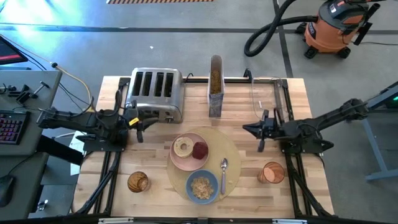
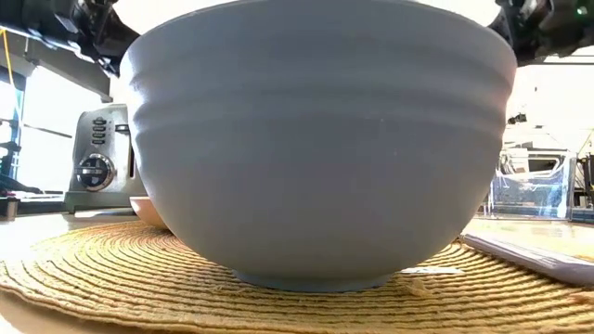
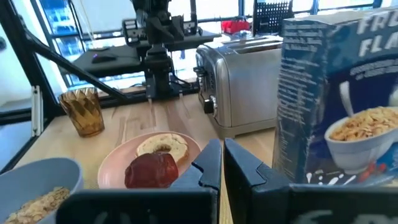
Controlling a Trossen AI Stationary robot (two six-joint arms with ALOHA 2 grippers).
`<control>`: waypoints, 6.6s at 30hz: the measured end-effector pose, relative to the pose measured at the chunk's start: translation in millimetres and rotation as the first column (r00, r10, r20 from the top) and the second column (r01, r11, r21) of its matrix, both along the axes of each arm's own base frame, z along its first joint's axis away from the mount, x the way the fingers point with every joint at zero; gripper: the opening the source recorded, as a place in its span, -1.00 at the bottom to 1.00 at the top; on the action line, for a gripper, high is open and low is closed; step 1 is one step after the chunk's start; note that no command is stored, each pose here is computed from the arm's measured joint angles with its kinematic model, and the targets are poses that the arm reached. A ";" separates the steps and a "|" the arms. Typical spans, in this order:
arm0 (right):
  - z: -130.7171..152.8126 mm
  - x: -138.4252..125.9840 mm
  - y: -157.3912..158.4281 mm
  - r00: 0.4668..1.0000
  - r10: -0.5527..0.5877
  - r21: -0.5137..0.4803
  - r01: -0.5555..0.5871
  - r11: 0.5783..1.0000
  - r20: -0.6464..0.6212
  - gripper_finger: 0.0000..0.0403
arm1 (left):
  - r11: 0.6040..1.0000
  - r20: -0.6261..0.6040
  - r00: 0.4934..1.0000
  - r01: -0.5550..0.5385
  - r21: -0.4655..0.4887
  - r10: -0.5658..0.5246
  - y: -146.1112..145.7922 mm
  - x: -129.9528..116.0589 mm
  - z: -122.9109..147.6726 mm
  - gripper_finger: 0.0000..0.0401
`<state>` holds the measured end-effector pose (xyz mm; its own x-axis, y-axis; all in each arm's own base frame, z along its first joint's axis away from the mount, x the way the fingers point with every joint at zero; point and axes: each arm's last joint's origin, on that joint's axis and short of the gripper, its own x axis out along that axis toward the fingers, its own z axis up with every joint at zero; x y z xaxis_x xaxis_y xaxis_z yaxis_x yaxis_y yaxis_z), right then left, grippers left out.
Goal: Arrange a breakfast setting
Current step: Return to home position
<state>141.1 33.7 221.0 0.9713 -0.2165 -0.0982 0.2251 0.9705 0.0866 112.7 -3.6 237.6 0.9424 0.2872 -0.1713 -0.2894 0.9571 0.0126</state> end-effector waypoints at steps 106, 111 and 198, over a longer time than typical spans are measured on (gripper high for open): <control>-55.6 -42.1 -9.7 0.974 0.194 0.171 -0.212 0.962 0.115 -1.00 | 0.982 0.191 0.978 0.049 0.184 -0.084 0.9 -17.3 -64.0 -0.55; -49.8 -45.6 -15.6 0.972 0.145 0.179 -0.179 0.967 0.187 -1.00 | 0.982 0.190 0.978 0.048 0.184 -0.083 0.9 -17.3 -64.1 -0.55; -48.9 -45.3 -24.5 0.987 0.089 -0.128 -0.072 0.989 0.132 -1.00 | 0.998 0.249 0.967 0.055 0.009 -0.055 1.1 -17.2 -63.7 -0.55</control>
